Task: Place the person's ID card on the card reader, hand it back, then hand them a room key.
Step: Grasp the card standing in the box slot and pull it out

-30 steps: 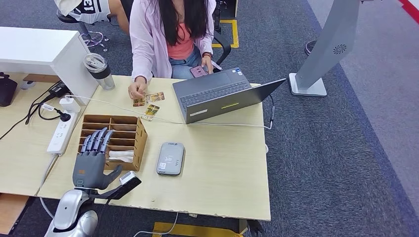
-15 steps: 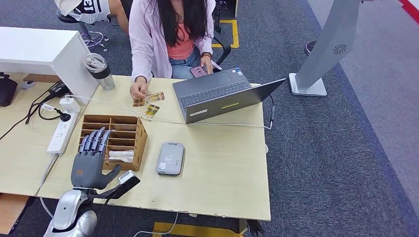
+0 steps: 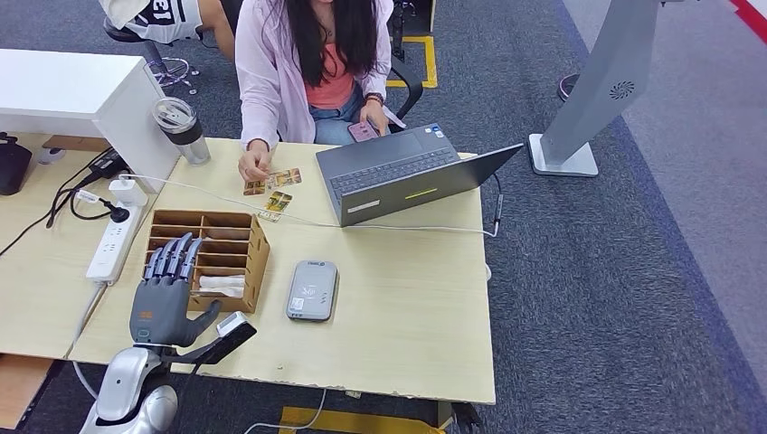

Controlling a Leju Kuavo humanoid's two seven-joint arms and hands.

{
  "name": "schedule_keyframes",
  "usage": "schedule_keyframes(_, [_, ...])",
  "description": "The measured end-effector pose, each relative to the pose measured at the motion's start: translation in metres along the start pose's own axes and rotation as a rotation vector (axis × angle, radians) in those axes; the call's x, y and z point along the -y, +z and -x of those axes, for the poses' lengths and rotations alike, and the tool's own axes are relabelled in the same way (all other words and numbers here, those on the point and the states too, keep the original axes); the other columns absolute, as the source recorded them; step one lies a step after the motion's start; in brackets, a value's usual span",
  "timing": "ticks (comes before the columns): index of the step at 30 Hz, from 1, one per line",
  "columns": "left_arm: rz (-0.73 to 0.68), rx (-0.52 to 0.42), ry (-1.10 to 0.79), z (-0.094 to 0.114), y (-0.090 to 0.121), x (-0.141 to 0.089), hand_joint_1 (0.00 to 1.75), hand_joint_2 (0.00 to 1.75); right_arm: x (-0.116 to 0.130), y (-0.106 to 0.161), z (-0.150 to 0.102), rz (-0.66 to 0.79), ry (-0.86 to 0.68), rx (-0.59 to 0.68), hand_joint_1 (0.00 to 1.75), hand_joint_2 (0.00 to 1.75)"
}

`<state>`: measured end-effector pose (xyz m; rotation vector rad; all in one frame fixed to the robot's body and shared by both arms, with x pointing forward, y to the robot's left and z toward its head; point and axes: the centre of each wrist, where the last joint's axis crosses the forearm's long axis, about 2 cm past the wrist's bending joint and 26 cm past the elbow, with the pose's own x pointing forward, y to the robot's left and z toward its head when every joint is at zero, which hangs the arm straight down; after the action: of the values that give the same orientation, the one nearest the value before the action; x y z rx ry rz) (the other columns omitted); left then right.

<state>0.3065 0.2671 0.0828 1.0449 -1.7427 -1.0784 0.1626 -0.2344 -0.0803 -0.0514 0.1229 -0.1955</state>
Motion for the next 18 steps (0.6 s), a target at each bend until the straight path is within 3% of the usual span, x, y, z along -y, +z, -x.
schedule_keyframes(3, [0.003,0.0,-0.001,0.0003,0.0,0.0,1.75,1.75,0.0,0.0,0.0,0.0,-0.001,0.0,0.0,1.75])
schedule_keyframes(18, [0.035,-0.002,0.008,0.0018,-0.0024,-0.0011,1.75,1.75,0.0003,-0.0001,0.0001,-0.003,-0.004,-0.001,0.0,1.75])
